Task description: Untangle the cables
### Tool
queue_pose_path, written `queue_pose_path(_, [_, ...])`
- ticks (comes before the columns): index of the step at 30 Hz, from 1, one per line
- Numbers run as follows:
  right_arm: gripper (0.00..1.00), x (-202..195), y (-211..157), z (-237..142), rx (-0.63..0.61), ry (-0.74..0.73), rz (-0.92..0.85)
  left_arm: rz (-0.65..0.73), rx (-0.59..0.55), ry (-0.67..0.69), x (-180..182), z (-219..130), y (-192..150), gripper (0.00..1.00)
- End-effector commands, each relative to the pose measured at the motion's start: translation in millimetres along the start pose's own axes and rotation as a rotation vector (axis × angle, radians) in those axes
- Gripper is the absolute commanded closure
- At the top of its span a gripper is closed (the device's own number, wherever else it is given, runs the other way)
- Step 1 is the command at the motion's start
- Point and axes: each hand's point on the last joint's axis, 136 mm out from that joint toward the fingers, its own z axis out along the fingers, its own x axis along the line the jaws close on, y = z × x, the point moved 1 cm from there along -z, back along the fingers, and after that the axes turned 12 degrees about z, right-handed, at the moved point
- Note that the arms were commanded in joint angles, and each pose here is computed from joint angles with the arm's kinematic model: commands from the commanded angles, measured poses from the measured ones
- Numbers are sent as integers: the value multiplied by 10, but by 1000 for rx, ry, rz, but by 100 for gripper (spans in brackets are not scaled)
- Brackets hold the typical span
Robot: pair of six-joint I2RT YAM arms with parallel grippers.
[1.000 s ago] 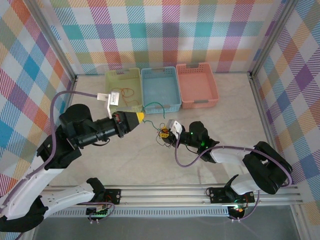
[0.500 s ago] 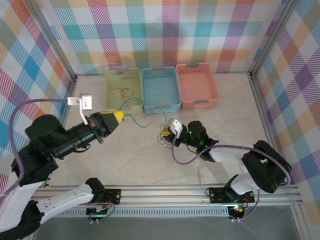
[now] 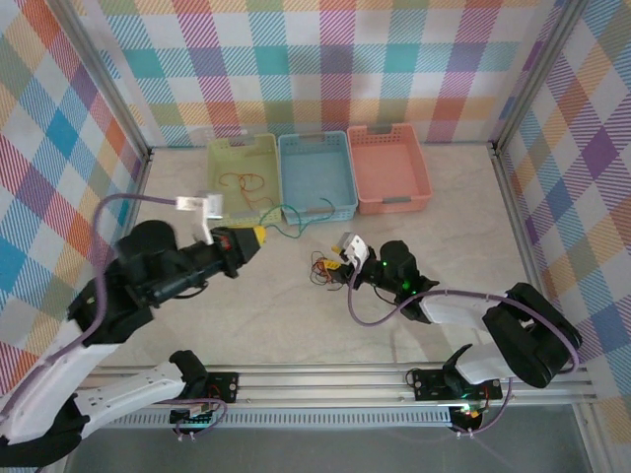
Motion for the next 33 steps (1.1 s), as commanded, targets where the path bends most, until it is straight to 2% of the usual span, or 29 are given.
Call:
queue_pose_path(1, [58,262,226,-83,-116,105,-77,-3,43,65,136,297,-156,100])
queue_pose_path(6, [57,285,266,-123,-150,96,-94,-22,128,152,385,687,-473,100])
queue_pose_path(12, [56,319,263,-128,-156,111,-107,-71,190,125,463,963,-696,100])
queue_pose_path(17, [55,280,255,-114,-150,82,-114,-62,194,116,442,930,-652,100])
queue_pose_path(21, [51,181,218,-50,-120,31,-97,-54,222,34,284,906,-643,100])
queue_pose_path(30, [48,-282,59,84,2,-223,-19,-56,205,-3,223,763,-625,100])
queue_pose_path(33, [50,-334,-16,145,52,-235,-2,-57,194,-13,197,713,-587,100])
